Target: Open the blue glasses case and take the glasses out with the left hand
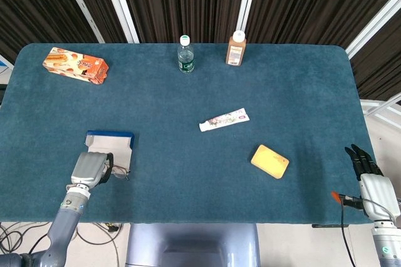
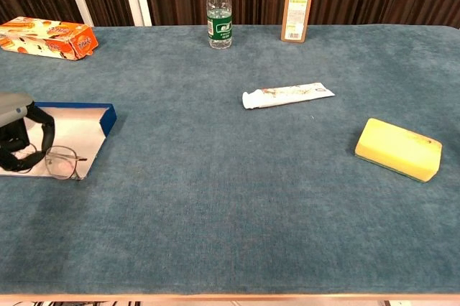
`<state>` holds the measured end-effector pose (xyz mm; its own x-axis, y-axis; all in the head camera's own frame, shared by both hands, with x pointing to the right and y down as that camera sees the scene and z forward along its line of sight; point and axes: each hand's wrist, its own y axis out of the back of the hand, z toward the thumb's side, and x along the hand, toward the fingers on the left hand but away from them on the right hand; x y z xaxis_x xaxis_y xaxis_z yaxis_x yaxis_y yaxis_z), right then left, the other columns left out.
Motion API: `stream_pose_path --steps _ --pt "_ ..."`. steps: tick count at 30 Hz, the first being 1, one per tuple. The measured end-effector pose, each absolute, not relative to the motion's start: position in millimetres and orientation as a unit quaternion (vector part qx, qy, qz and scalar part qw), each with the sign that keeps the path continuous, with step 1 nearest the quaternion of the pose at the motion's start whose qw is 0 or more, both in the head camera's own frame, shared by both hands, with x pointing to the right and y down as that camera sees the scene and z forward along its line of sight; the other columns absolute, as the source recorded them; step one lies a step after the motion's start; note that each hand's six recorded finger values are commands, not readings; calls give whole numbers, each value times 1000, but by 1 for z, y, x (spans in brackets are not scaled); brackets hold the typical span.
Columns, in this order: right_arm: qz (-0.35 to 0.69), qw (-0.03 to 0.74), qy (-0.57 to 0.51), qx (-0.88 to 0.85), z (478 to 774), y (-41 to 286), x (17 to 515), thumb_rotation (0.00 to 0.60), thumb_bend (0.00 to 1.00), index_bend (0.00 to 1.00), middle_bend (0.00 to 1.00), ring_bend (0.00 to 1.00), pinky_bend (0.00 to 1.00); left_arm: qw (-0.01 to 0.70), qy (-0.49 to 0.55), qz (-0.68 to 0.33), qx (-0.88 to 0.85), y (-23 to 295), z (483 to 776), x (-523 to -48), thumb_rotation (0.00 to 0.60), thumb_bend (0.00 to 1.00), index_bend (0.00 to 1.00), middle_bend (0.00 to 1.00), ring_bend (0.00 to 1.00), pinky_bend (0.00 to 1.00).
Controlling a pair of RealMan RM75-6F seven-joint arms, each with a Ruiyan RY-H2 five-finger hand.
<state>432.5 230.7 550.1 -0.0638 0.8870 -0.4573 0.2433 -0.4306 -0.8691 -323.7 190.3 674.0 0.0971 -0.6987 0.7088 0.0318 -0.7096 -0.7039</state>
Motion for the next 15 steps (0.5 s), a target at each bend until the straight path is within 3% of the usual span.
stream_pose_path --steps 15 --pt "572 280 -453 -624 551 230 433 600 237 0 0 0 187 301 239 -595 -706 166 676 -257 600 448 584 1000 980 1000"
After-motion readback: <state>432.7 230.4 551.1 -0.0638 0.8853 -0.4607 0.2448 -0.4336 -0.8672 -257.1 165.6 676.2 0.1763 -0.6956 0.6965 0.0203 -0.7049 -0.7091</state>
